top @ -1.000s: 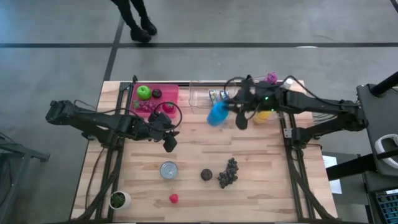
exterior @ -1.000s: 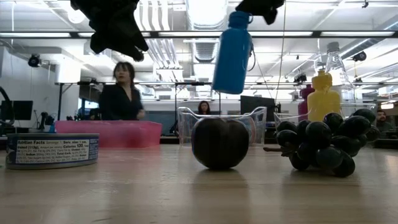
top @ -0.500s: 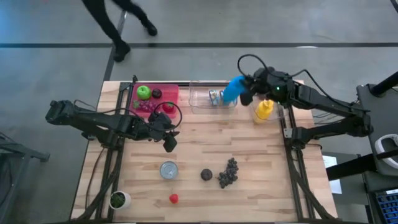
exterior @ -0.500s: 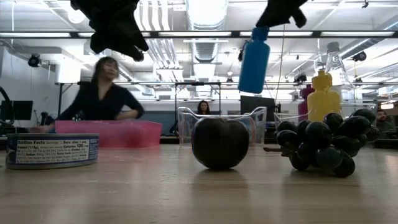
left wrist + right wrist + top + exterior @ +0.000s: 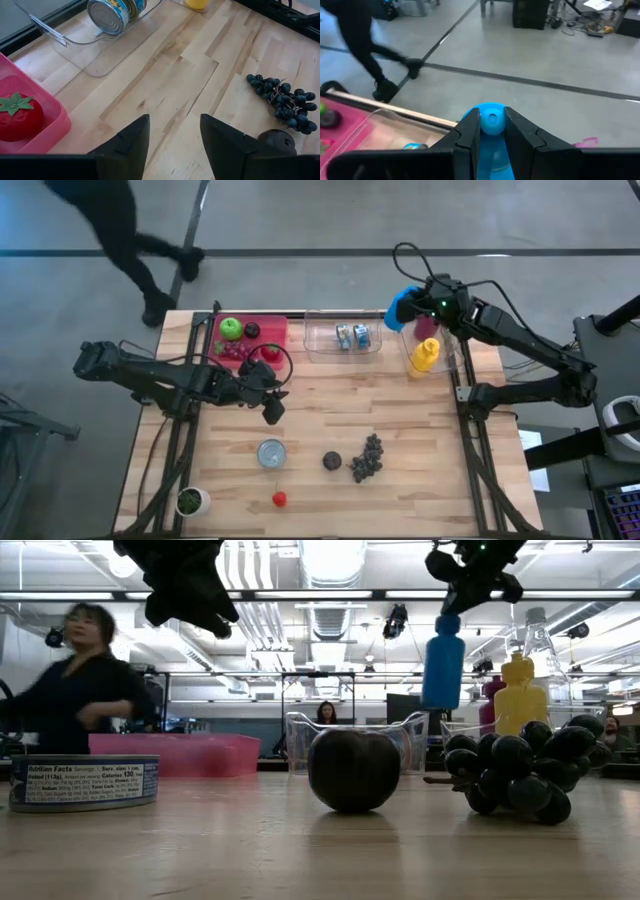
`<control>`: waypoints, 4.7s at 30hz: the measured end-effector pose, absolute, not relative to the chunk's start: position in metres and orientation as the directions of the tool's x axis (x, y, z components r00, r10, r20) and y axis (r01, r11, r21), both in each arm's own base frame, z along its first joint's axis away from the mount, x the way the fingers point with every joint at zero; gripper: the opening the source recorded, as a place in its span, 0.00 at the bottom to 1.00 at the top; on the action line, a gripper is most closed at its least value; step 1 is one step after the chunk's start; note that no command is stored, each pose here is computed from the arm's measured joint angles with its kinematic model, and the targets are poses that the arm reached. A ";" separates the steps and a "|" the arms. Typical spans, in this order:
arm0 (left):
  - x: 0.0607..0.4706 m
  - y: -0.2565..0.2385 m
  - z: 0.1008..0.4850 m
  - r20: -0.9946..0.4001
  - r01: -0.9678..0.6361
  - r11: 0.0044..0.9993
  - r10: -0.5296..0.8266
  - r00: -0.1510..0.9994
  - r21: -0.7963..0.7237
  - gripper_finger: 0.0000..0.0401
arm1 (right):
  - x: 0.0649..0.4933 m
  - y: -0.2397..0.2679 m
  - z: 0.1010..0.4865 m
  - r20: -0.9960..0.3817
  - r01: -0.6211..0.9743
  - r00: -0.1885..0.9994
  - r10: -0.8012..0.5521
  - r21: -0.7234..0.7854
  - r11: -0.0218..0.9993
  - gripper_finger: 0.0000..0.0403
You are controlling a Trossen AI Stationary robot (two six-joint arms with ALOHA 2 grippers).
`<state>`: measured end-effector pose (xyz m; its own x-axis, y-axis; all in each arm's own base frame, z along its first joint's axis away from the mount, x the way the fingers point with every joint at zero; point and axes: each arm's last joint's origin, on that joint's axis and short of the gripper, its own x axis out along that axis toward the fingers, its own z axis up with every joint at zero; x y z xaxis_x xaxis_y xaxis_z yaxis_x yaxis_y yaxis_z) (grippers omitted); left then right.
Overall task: Pick & Place Food Item
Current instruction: Put the blue water bottle into the right transparent bin, then put the blue tuna can into the left transparent bin
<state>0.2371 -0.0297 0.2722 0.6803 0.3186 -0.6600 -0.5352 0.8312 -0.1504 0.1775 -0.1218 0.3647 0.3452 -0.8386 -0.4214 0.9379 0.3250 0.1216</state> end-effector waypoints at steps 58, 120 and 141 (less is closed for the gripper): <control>0.237 -0.030 0.272 -0.660 -0.534 0.832 0.319 0.681 -0.149 0.46 | 0.184 -0.152 0.307 -0.584 0.995 0.055 -0.810 0.098 -0.004 0.17; 0.237 -0.030 0.272 -0.660 -0.534 0.832 0.319 0.680 -0.148 0.47 | 0.211 -0.094 0.436 -0.372 0.815 0.567 -0.735 0.119 0.568 0.26; 0.237 -0.031 0.272 -0.674 -0.509 0.844 0.279 0.684 -0.168 0.46 | 0.230 -0.023 0.433 -0.385 0.577 0.761 -0.522 0.035 0.816 0.02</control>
